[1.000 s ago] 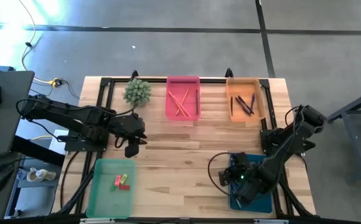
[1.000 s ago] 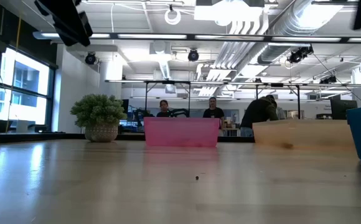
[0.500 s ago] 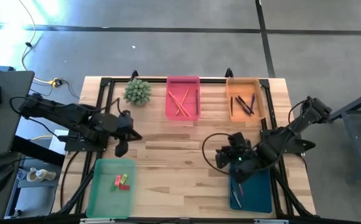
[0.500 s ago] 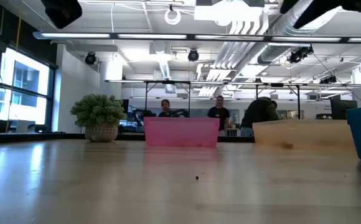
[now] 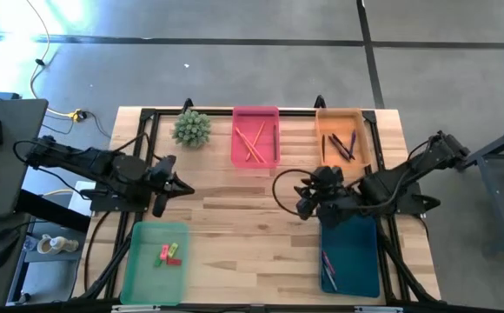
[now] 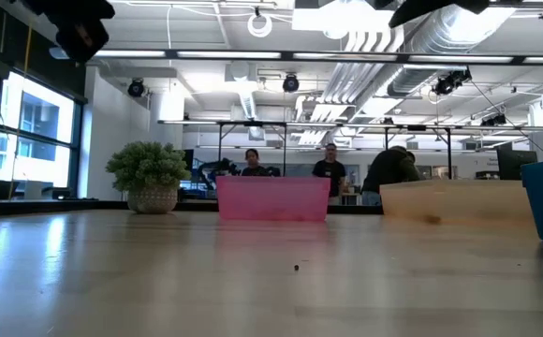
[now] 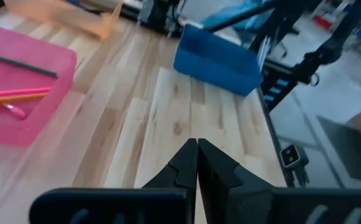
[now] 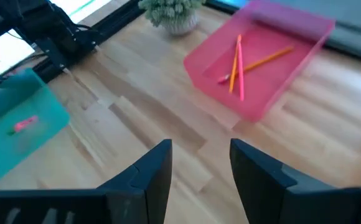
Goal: Sort crayons/erasers/pens/pencils in bins
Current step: Return to Home Position
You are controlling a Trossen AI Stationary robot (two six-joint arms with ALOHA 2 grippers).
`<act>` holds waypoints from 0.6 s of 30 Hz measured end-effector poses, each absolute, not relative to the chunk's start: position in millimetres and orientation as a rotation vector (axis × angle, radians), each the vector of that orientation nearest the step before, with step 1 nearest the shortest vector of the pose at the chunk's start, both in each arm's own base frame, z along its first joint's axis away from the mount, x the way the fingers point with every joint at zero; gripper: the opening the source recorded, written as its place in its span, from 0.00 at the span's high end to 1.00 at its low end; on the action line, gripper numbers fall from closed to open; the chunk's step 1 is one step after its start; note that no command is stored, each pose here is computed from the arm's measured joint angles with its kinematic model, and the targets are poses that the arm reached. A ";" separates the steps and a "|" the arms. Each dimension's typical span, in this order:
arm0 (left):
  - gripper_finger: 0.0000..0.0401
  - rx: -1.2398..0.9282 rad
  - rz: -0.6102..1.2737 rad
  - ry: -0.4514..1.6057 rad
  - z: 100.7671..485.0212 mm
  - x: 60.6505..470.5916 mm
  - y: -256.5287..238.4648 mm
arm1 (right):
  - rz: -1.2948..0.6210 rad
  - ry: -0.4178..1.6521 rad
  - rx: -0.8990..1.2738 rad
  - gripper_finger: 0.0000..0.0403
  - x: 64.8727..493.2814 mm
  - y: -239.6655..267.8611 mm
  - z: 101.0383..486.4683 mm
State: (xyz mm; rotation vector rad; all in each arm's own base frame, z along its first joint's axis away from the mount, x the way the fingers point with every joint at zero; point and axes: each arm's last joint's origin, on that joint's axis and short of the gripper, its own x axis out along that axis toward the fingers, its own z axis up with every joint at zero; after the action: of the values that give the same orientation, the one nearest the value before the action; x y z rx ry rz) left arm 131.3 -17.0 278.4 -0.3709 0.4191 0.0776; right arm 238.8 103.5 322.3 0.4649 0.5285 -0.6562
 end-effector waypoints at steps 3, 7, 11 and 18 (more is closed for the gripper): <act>1.00 -0.379 0.065 0.361 265.6 125.6 -16.0 | -0.645 0.528 0.406 0.62 241.6 94.9 326.5; 1.00 -0.368 0.054 0.304 249.4 117.5 -14.4 | -0.653 0.511 0.395 0.62 242.1 83.6 332.8; 1.00 -0.362 0.070 0.263 236.1 110.8 -11.3 | -0.678 0.449 0.480 0.62 237.4 73.3 342.4; 1.00 -0.291 0.087 0.166 223.3 101.1 -5.5 | -0.659 0.304 0.574 0.62 224.9 58.7 367.6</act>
State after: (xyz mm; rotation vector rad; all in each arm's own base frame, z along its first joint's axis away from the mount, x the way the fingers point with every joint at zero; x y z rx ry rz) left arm 101.1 -5.5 223.3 -0.2913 0.1663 0.0868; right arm 224.9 58.7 367.6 0.5745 0.3044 -0.6592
